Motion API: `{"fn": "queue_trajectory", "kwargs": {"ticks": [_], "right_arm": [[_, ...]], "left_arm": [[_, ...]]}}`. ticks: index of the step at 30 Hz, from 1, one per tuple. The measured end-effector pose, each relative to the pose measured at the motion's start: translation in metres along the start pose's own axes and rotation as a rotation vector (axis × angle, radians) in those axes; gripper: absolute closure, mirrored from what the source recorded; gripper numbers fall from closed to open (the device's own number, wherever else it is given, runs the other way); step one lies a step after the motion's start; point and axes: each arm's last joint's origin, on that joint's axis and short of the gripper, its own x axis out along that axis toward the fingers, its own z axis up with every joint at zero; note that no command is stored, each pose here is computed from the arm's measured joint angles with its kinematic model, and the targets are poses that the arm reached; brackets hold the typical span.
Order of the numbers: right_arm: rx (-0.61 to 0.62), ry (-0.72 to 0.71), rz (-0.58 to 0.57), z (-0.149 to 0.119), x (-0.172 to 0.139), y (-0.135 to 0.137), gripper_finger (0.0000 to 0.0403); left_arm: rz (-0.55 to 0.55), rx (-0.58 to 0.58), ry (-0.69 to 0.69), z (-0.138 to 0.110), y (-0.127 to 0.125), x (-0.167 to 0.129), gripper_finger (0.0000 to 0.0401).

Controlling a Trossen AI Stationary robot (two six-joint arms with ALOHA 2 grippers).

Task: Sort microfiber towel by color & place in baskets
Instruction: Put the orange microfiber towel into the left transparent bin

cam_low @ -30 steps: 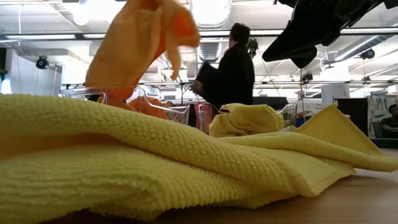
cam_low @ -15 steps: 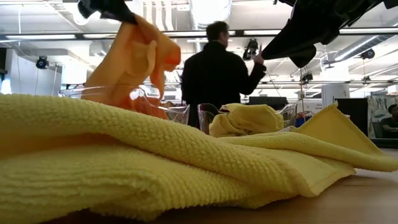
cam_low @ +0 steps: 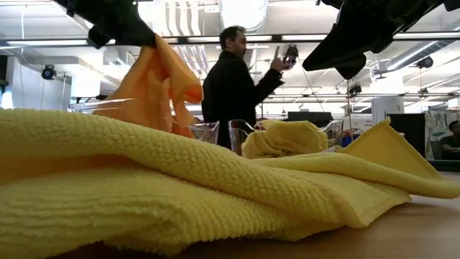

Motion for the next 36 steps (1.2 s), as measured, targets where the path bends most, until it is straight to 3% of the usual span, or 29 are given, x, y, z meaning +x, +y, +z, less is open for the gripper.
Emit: {"fn": "queue_trajectory", "kwargs": {"ticks": [9, 18, 36], "right_arm": [[0.005, 0.009, -0.004, -0.003, 0.0, -0.001, 0.0394], [0.004, 0.009, -0.004, -0.003, 0.0, -0.001, 0.0394], [0.005, 0.007, -0.002, -0.003, 0.0, -0.001, 0.0394]], "left_arm": [[-0.063, -0.039, 0.108, -0.012, -0.001, 0.002, 0.0401], [-0.201, -0.074, 0.278, -0.024, -0.004, 0.001, 0.0401], [-0.015, 0.002, 0.536, -0.062, -0.002, 0.01, 0.0401]]}}
